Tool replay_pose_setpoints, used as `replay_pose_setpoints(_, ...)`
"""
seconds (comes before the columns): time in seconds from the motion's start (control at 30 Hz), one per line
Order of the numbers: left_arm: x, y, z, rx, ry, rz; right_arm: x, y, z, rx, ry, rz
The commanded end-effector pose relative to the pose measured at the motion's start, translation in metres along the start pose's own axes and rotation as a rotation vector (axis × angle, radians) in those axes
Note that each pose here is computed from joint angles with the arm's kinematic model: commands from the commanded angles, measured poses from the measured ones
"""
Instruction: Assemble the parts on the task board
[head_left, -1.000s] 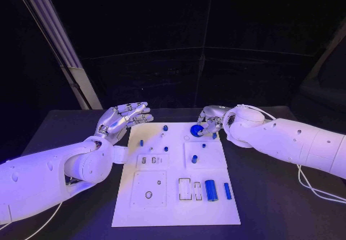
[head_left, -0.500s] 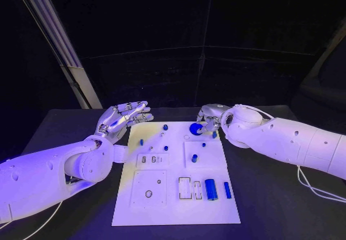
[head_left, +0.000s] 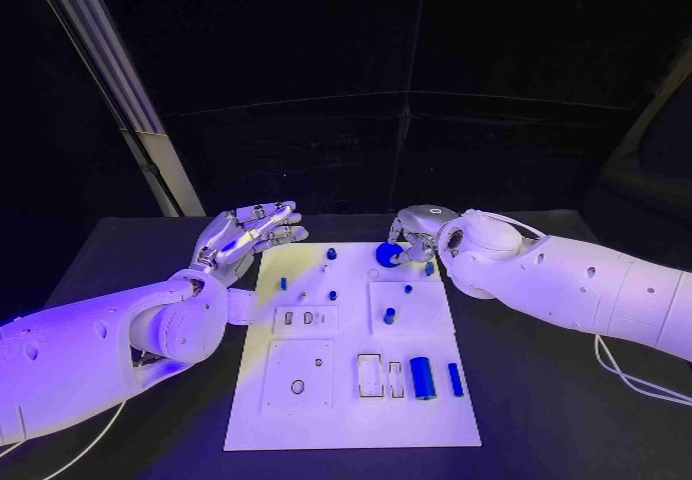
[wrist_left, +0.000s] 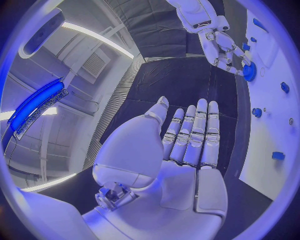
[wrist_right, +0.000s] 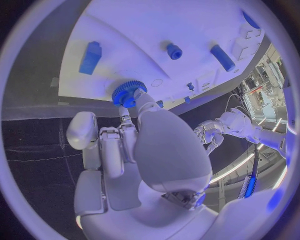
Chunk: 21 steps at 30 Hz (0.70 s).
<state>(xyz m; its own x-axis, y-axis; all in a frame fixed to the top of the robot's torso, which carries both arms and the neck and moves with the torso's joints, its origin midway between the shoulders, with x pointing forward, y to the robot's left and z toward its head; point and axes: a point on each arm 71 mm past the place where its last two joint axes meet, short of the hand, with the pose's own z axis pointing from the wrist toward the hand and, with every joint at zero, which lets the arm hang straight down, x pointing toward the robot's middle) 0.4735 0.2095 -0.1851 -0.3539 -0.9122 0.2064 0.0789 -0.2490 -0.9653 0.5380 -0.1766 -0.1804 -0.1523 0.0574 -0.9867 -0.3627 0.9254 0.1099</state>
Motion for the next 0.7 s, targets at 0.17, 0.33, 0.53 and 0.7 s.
replay_pose_setpoints(0.17,0.0012,-0.0017,-0.0006,0.005,0.013,-0.009,-0.007,0.018,-0.005,-0.039,-0.069,0.029)
replay_pose_setpoints(0.33,0.0016,-0.0016,-0.0004,0.004,0.014,-0.009,-0.009,0.037,-0.004,-0.070,-0.090,0.045)
replay_pose_setpoints(0.53,0.0022,-0.0016,-0.0005,0.003,0.015,-0.010,-0.009,0.059,0.001,-0.104,-0.098,0.056)
replay_pose_setpoints(0.7,0.0021,-0.0016,-0.0005,0.003,0.015,-0.010,-0.007,0.073,0.007,-0.124,-0.095,0.061)
